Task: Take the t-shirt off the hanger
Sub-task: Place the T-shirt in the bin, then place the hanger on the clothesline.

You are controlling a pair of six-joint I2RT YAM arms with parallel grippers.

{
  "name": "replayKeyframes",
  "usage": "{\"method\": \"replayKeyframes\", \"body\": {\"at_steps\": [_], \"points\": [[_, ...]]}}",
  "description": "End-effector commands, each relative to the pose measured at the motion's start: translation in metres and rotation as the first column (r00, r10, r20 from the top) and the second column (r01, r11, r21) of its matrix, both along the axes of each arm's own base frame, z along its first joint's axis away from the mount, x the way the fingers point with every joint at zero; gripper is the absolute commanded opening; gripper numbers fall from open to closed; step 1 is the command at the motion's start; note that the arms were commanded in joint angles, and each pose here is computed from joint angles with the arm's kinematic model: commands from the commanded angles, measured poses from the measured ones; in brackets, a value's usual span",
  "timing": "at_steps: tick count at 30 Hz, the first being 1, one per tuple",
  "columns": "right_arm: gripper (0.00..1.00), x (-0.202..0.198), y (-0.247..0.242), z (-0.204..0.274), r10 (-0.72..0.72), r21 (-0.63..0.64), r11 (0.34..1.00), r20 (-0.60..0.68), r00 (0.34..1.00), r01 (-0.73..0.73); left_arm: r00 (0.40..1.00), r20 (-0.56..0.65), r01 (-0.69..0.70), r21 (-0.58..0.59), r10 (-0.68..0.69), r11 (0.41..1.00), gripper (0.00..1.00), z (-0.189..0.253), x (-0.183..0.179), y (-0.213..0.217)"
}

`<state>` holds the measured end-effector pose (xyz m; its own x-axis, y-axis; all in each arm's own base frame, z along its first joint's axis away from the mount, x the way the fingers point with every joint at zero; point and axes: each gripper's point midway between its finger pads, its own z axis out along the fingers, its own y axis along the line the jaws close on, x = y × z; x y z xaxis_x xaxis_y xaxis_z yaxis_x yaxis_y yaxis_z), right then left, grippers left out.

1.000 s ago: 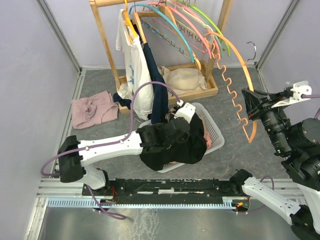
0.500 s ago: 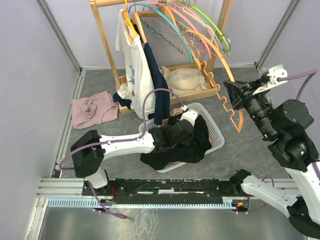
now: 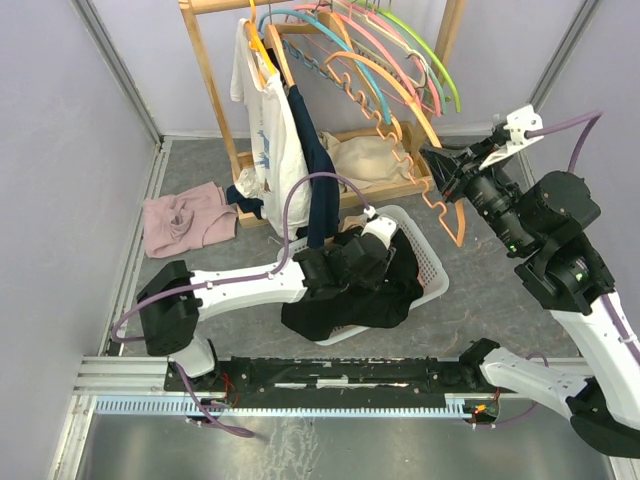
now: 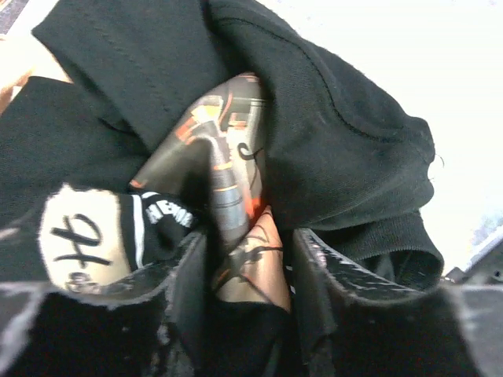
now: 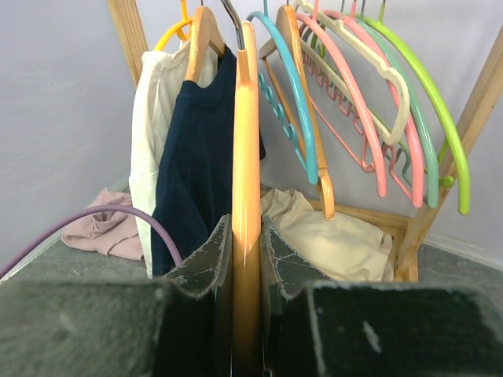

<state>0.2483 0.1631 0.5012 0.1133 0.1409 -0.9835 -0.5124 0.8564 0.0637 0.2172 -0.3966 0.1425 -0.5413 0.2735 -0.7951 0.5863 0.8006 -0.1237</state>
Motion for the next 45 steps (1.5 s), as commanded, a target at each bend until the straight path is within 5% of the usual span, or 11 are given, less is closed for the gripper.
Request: {"method": "replayKeyframes", "body": {"at_steps": [1,10,21,31,45], "points": [[0.02,-0.008,0.002,0.056,0.027,0.073,0.997,0.147,0.989,-0.038,1.000,0.024,0.021,-0.092,-0.019,0.996,0.55,0.053,-0.007,-0.002],[0.02,0.021,0.028,0.057,0.050,0.055,0.997,0.141,0.989,-0.058,0.988,0.157,0.054,-0.236,-0.017,0.970,0.74,0.143,-0.009,0.013],[0.02,0.072,0.067,0.062,0.054,0.057,0.996,0.152,0.987,-0.063,0.951,0.259,-0.060,-0.374,0.167,0.926,0.73,0.202,-0.007,0.081],[0.02,0.135,0.112,0.066,0.046,0.067,0.996,0.168,0.985,-0.057,0.872,0.296,-0.230,-0.456,0.390,0.860,0.73,0.211,0.000,0.151],[0.02,0.209,0.158,0.053,-0.002,0.069,0.998,0.191,0.982,-0.012,0.828,0.312,-0.294,-0.466,0.466,0.835,0.74,0.209,0.000,0.184]]}}
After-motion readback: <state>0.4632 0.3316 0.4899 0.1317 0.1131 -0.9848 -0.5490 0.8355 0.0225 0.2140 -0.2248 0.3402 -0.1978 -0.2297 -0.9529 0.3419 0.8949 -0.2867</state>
